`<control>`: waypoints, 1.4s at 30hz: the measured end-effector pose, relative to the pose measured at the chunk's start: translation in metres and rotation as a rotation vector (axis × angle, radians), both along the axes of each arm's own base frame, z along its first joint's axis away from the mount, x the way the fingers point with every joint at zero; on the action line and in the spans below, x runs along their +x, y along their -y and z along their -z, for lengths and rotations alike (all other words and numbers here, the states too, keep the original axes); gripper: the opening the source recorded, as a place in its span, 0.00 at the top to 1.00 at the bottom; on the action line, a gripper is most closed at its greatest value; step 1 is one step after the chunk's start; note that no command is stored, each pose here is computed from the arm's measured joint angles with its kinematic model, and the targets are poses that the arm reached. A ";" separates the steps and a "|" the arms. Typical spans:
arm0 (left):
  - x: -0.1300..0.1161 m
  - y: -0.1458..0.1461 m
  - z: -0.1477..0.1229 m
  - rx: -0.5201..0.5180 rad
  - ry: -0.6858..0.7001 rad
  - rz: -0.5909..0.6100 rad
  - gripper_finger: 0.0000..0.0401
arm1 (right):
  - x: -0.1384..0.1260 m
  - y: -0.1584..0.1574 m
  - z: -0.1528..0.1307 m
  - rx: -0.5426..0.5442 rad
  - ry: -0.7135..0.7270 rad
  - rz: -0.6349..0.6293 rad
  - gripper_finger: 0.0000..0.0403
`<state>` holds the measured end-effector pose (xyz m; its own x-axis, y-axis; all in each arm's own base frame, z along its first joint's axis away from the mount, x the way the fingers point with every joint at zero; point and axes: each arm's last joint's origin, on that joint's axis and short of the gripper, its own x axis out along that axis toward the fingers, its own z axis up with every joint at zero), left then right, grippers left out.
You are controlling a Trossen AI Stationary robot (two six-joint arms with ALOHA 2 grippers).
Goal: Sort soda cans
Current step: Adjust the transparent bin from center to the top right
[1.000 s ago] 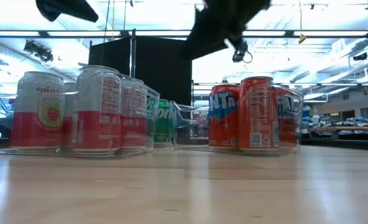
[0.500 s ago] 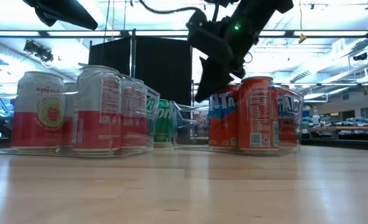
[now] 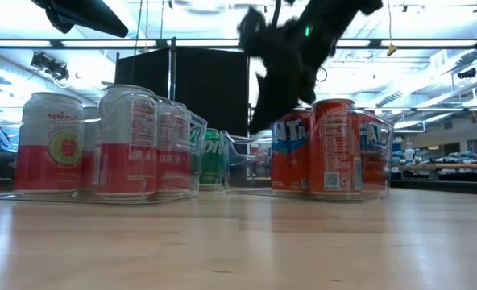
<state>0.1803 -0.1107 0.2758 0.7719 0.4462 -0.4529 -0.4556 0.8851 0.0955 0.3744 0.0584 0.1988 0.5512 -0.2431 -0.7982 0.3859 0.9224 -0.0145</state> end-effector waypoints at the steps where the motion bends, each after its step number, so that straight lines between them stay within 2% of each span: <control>1: 0.000 0.000 0.000 0.000 0.000 0.000 0.99 | 0.002 0.001 0.007 -0.006 -0.022 0.004 1.00; 8: 0.000 0.000 0.000 -0.001 0.004 -0.001 0.99 | 0.022 -0.001 0.030 -0.149 -0.279 0.029 1.00; 14: 0.000 0.000 0.000 0.000 0.001 0.000 0.99 | 0.028 -0.006 0.029 -0.265 -0.498 0.021 1.00; 23: 0.000 0.000 0.000 -0.003 0.000 0.001 0.99 | -0.003 -0.001 0.028 -0.394 -0.754 0.100 1.00; 27: 0.000 0.000 0.000 -0.006 -0.001 0.002 0.99 | -0.018 0.001 0.036 -0.439 -0.844 0.134 1.00; 34: 0.000 0.000 0.000 -0.008 -0.001 0.002 0.99 | -0.058 0.008 0.047 -0.456 -0.875 0.211 1.00; 42: 0.000 0.000 0.000 -0.009 0.000 0.002 0.99 | -0.115 0.023 0.032 -0.412 -0.744 0.334 1.00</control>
<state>0.1805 -0.1109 0.2759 0.7730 0.4403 -0.4567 -0.4536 0.8869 0.0873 0.2590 0.0359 0.1664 -0.2209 -0.6422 -0.7340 0.3909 0.6312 -0.6699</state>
